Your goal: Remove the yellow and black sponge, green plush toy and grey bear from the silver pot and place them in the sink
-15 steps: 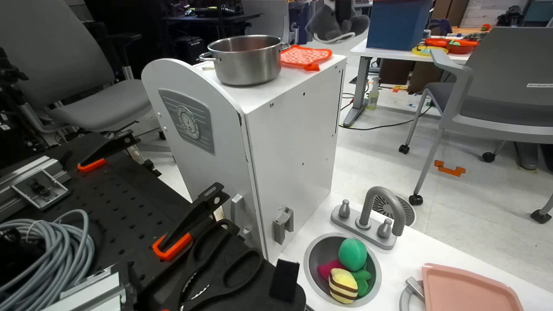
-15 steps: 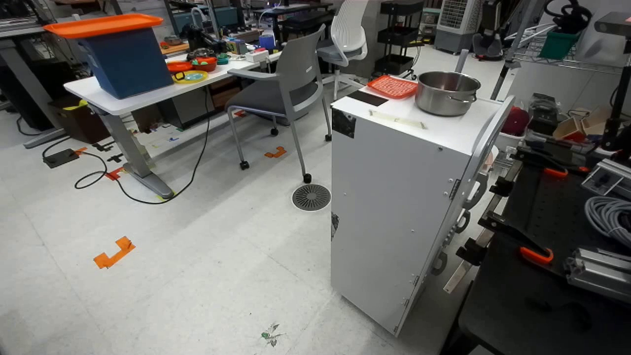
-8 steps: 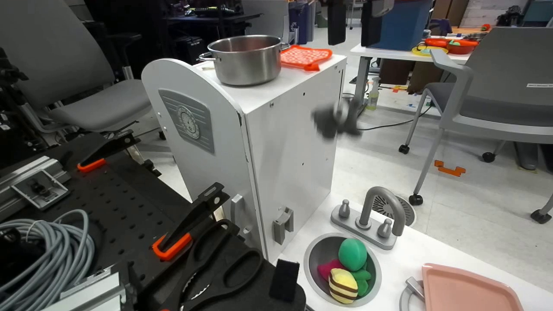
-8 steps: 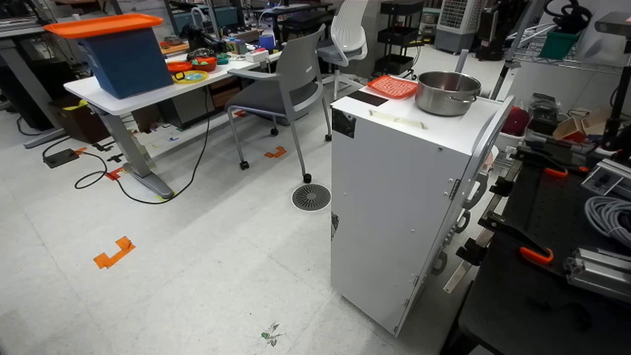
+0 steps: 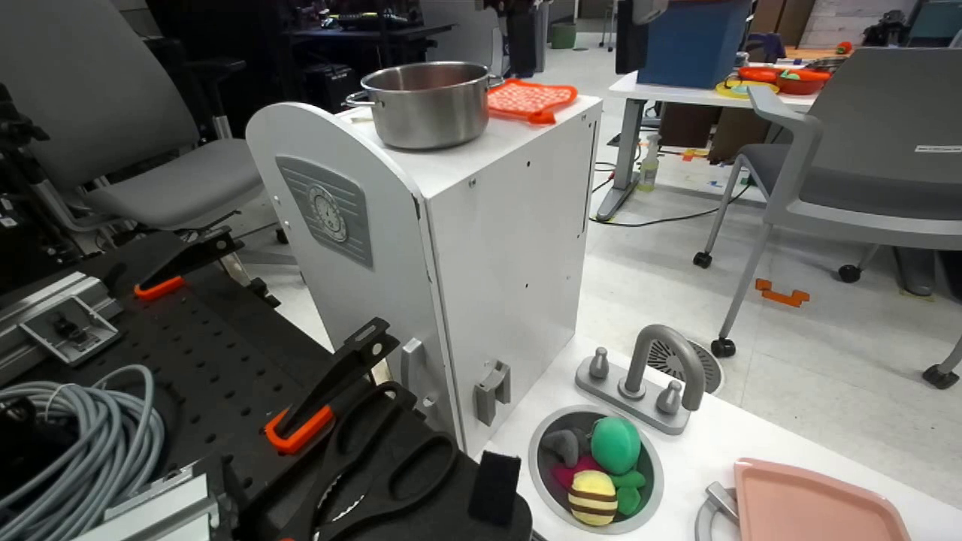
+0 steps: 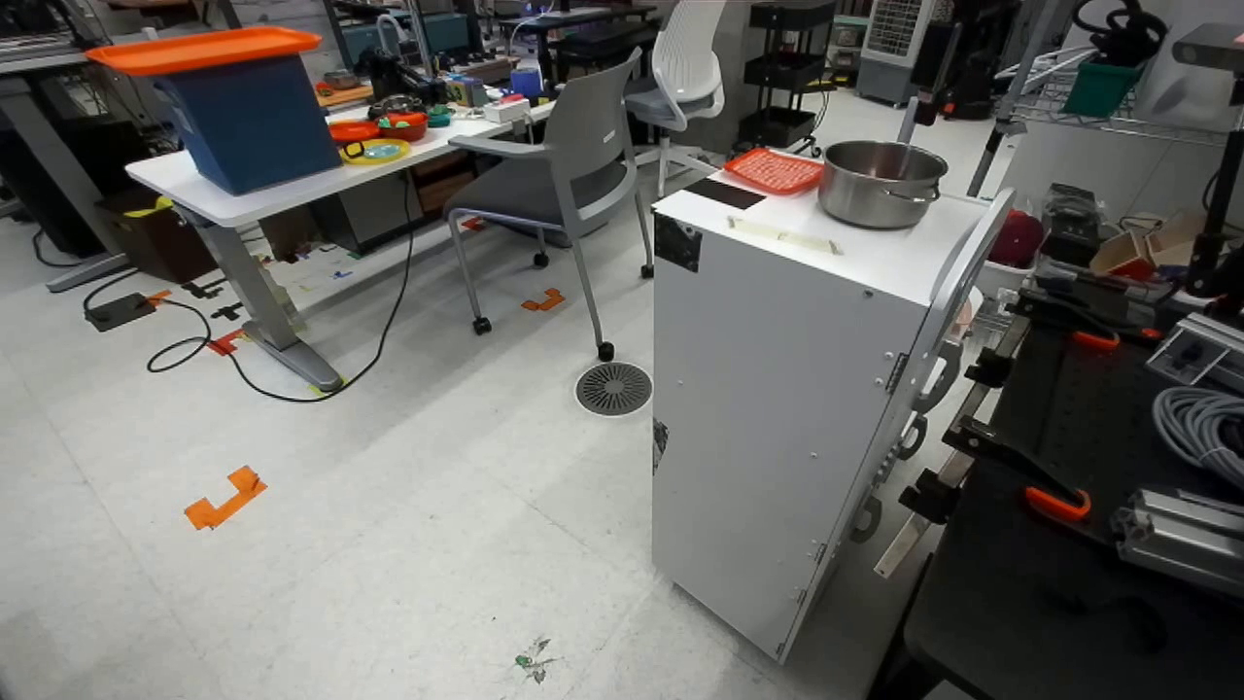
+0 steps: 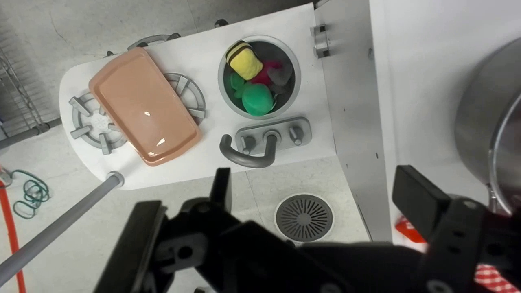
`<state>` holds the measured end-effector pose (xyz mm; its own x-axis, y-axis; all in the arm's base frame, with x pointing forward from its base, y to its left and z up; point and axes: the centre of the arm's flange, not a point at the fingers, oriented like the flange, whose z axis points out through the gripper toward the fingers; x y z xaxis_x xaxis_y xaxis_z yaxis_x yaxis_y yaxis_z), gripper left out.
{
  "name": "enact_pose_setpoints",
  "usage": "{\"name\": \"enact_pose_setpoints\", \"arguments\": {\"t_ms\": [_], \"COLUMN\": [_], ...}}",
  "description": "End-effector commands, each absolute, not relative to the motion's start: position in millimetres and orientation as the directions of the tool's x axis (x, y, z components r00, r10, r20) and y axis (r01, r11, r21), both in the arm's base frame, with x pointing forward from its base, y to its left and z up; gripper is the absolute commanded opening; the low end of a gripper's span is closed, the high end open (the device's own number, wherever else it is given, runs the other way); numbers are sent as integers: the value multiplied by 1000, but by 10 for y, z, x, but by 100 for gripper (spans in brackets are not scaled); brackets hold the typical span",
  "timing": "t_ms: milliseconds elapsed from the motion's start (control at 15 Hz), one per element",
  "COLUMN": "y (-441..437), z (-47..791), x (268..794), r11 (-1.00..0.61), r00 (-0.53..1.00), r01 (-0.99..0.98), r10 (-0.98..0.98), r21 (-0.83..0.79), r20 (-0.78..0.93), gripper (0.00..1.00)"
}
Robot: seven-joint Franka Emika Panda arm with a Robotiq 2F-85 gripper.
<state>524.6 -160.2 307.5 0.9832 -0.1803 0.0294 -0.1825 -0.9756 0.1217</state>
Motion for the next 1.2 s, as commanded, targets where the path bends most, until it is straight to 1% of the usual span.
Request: {"name": "enact_pose_setpoints", "arguments": {"t_ms": [0,200,267,467,733,1133], "y": [-1454,-1339,-1280,-1070,-702,-179], "z": [3210,3340,3423,3743,4230,4652], "x": [5263,5238,5214,5108,4843,4370], "r11": [-979,-983,-990,-994,-994,-972], "r00": [989,992,993,992,980,947], "r01": [-148,-118,-97,-43,46,181], "r10": [-143,-111,-89,-30,65,213], "r21": [137,138,105,103,103,149], "r20": [41,62,73,126,190,239], "gripper": [100,100,100,100,100,100]}}
